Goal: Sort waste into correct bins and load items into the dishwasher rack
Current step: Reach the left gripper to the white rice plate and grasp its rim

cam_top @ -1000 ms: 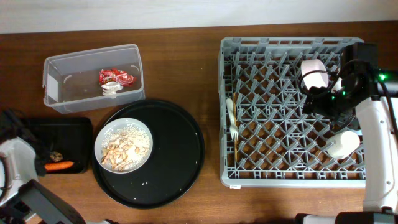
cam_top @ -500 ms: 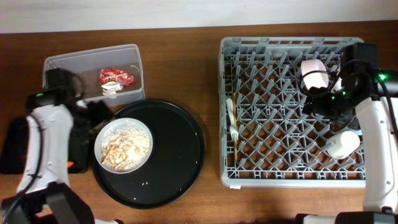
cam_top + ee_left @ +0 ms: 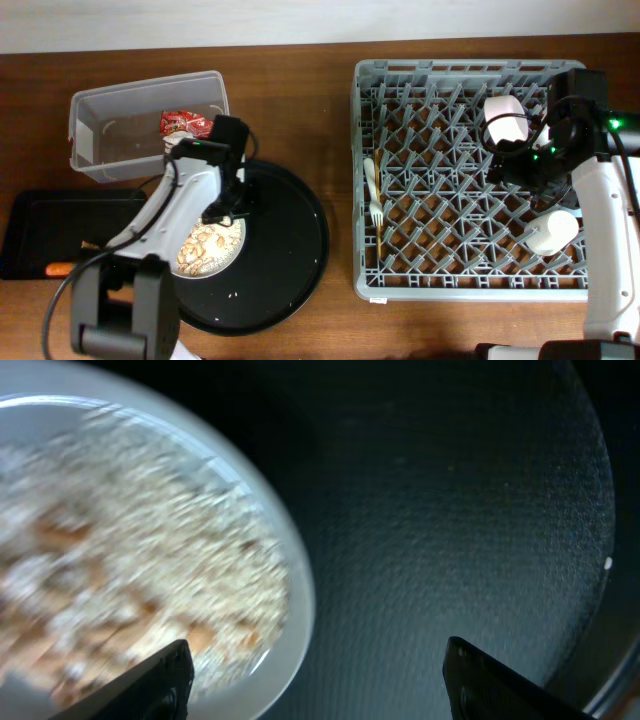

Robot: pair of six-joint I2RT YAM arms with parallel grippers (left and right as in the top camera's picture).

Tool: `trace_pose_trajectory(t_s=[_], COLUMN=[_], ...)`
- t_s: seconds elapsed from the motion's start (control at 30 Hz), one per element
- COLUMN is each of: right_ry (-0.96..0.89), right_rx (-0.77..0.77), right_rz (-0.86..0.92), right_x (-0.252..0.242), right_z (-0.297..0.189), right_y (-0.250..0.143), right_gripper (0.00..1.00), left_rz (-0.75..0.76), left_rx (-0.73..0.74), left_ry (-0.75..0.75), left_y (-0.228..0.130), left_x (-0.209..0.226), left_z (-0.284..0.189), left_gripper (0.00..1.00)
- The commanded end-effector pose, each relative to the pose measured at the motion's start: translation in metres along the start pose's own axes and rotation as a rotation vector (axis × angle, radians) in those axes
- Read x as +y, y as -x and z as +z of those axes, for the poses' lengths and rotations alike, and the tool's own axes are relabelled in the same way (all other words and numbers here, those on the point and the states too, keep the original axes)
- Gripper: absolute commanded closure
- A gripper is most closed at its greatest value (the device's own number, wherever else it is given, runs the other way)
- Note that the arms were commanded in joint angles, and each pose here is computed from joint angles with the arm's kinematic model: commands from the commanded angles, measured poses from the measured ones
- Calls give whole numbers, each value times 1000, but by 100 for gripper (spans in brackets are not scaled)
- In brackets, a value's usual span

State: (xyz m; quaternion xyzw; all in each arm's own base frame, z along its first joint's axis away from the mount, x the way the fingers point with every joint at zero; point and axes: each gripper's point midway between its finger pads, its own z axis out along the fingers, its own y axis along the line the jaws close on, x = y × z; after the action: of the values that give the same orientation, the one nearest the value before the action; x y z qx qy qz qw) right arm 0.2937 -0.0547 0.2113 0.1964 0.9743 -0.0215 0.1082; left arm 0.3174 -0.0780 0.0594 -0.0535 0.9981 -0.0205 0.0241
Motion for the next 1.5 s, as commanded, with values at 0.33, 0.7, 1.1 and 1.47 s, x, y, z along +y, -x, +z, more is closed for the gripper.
trace_pose_trajectory(t_s=[0.33, 0.7, 1.1, 1.47], right_ry=[-12, -12, -11, -11], right_rx=[-10, -10, -10, -10], right_rz=[6, 6, 6, 6], right_x=[-4, -4, -4, -4], right_z=[-3, -3, -3, -3], right_y=[-1, -1, -1, -1], right_gripper=[8, 8, 8, 8], left_rz=[91, 89, 87, 86], left_rx=[66, 94, 116, 123], left_ry=[-87, -78, -95, -163], left_y=[-5, -15, -26, -27], left_x=[-28, -23, -23, -35], left_z=[30, 39, 50, 49], left_gripper=[21, 21, 21, 21])
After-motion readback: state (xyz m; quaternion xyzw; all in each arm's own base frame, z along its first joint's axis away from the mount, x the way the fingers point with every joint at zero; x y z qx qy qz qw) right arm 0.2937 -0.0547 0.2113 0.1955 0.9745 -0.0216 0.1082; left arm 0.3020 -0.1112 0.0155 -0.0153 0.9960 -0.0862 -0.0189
